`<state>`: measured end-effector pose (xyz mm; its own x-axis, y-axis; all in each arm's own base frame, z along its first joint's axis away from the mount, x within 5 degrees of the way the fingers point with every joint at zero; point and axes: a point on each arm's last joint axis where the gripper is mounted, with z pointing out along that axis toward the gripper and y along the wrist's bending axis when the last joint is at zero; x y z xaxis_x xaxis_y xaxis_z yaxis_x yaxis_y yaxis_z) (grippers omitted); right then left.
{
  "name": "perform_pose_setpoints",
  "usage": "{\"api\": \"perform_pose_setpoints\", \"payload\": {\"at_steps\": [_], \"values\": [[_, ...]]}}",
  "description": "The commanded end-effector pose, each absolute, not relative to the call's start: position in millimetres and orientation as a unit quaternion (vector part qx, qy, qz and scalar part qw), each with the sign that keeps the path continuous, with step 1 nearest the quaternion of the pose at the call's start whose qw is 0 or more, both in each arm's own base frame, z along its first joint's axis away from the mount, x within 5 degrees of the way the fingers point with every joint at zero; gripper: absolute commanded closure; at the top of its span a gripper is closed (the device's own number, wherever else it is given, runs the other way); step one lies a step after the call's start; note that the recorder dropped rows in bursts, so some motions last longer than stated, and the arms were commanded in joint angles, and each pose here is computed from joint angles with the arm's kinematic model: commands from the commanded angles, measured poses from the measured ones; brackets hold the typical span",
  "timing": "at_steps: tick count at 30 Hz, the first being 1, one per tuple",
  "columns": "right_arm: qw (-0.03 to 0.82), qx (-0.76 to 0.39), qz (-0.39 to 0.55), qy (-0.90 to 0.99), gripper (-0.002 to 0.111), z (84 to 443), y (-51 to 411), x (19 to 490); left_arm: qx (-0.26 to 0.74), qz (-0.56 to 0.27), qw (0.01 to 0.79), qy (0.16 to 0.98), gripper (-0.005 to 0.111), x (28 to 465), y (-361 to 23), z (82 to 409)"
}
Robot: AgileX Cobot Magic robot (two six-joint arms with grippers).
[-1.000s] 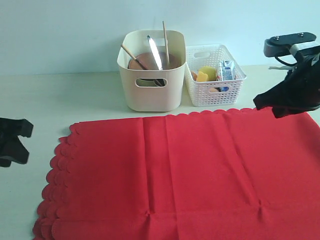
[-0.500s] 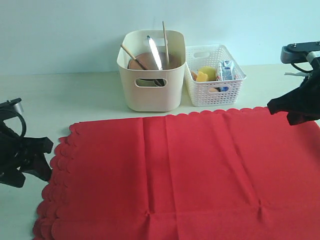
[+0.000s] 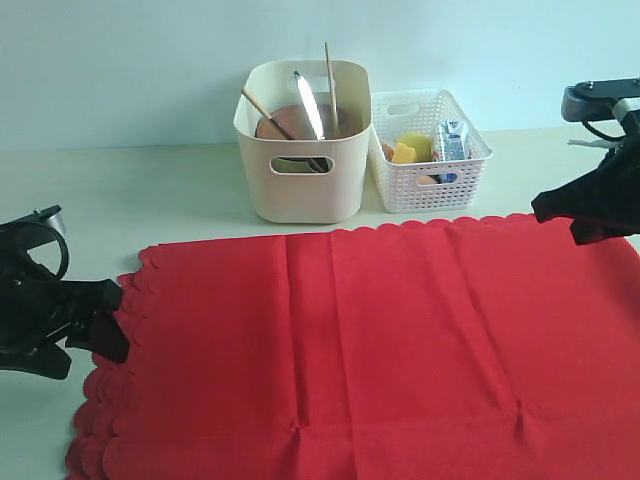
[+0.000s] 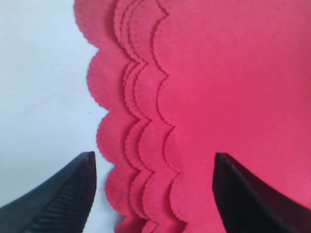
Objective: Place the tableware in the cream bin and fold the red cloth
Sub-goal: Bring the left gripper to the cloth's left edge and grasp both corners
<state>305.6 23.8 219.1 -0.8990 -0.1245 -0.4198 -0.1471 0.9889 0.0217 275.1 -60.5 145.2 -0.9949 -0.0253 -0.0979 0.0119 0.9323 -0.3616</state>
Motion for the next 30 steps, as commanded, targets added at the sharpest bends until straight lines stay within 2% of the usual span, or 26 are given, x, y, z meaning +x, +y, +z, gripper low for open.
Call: {"api": "perform_pose_setpoints", "payload": {"at_steps": [1, 12, 30], "values": [[0.221, -0.065, 0.028, 0.973, 0.108, 219.5, 22.8, 306.6, -0.004, -0.187, 0.042, 0.981, 0.040, 275.6, -63.3, 138.1], [0.221, -0.065, 0.028, 0.973, 0.108, 219.5, 22.8, 306.6, 0.018, -0.186, 0.017, 0.982, 0.040, 274.1, -78.2, 120.1], [0.222, -0.064, 0.029, 0.972, 0.108, 219.6, 22.9, 306.8, 0.025, -0.151, 0.026, 0.988, 0.041, 275.9, -72.3, 117.0]]}}
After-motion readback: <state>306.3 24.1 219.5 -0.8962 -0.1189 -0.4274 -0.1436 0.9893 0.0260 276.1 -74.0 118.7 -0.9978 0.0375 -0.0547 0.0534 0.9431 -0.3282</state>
